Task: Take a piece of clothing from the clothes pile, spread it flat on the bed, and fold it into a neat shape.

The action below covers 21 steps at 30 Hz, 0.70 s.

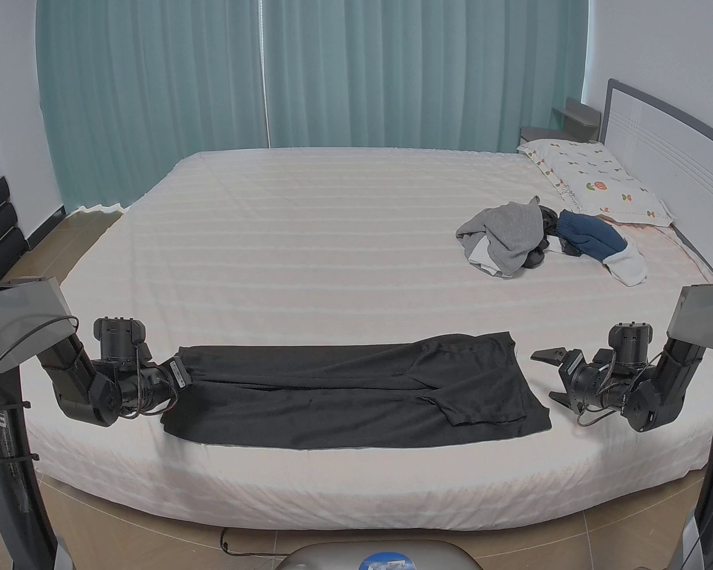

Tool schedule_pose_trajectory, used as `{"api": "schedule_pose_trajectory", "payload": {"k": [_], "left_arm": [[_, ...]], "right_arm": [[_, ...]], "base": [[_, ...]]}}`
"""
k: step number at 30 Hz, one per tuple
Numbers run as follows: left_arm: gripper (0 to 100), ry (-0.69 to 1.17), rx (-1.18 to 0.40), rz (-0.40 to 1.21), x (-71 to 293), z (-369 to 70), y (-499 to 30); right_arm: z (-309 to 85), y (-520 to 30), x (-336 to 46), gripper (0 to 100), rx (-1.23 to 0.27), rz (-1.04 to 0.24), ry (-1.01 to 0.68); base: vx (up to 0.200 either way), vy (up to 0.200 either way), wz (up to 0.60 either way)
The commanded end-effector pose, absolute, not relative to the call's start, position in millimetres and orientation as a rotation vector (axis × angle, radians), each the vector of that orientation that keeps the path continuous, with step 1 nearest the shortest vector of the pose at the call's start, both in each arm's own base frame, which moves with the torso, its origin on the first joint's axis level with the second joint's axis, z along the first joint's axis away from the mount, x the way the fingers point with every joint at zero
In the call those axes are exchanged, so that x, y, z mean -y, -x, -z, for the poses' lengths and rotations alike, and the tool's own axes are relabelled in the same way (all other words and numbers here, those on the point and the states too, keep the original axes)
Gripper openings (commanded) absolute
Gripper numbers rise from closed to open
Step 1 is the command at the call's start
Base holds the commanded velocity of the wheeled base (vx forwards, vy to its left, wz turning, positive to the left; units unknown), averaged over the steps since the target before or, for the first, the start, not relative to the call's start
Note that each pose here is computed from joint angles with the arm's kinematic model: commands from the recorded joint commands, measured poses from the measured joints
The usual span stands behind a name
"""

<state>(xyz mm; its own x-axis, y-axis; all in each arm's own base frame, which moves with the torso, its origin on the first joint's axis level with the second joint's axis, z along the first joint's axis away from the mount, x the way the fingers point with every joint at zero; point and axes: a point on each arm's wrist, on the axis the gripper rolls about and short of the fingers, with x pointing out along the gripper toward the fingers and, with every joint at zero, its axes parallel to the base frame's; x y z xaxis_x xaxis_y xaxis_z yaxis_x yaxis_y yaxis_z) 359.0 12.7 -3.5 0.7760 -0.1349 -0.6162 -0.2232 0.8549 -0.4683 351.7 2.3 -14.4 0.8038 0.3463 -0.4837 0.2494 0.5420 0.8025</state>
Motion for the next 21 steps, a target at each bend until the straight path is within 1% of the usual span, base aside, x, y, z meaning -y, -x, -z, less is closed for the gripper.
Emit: {"api": "schedule_pose_trajectory", "payload": {"k": [1, 2, 6, 14, 16, 19, 20, 21], "left_arm": [[0, 0.557, -0.678, -0.047, -12, -1, -359], [0, 0.558, -0.675, -0.048, -12, -2, -359], [0, 0.563, -0.665, -0.046, -11, -6, -359], [0, 0.572, -0.631, -0.009, 2, -24, -358], [0, 0.574, -0.599, 0.004, 4, -38, -356], [0, 0.575, -0.592, 0.011, 6, -42, -356], [0, 0.578, -0.582, 0.025, 11, -56, -351], [0, 0.576, -0.587, 0.030, 13, -60, -350]], "right_arm": [[15, -352, -2, 100, -0.665, -0.061, -1.028], [15, -352, -2, 100, -0.665, -0.061, -1.028], [15, -352, -3, 100, -0.663, -0.064, -1.027], [15, -351, -3, 100, -0.663, -0.064, -1.027], [15, -351, -3, 100, -0.662, -0.064, -1.027], [15, -351, -3, 100, -0.663, -0.064, -1.027], [15, -351, -3, 100, -0.663, -0.064, -1.027], [15, -351, -3, 100, -0.663, -0.064, -1.027]], "base": [[0.000, 0.000, 0.00], [0.000, 0.000, 0.00], [0.000, -0.200, 0.00], [0.000, -0.200, 0.00], [0.000, -0.200, 0.00], [0.000, -0.200, 0.00], [0.000, -0.200, 0.00], [0.000, -0.200, 0.00]]}}
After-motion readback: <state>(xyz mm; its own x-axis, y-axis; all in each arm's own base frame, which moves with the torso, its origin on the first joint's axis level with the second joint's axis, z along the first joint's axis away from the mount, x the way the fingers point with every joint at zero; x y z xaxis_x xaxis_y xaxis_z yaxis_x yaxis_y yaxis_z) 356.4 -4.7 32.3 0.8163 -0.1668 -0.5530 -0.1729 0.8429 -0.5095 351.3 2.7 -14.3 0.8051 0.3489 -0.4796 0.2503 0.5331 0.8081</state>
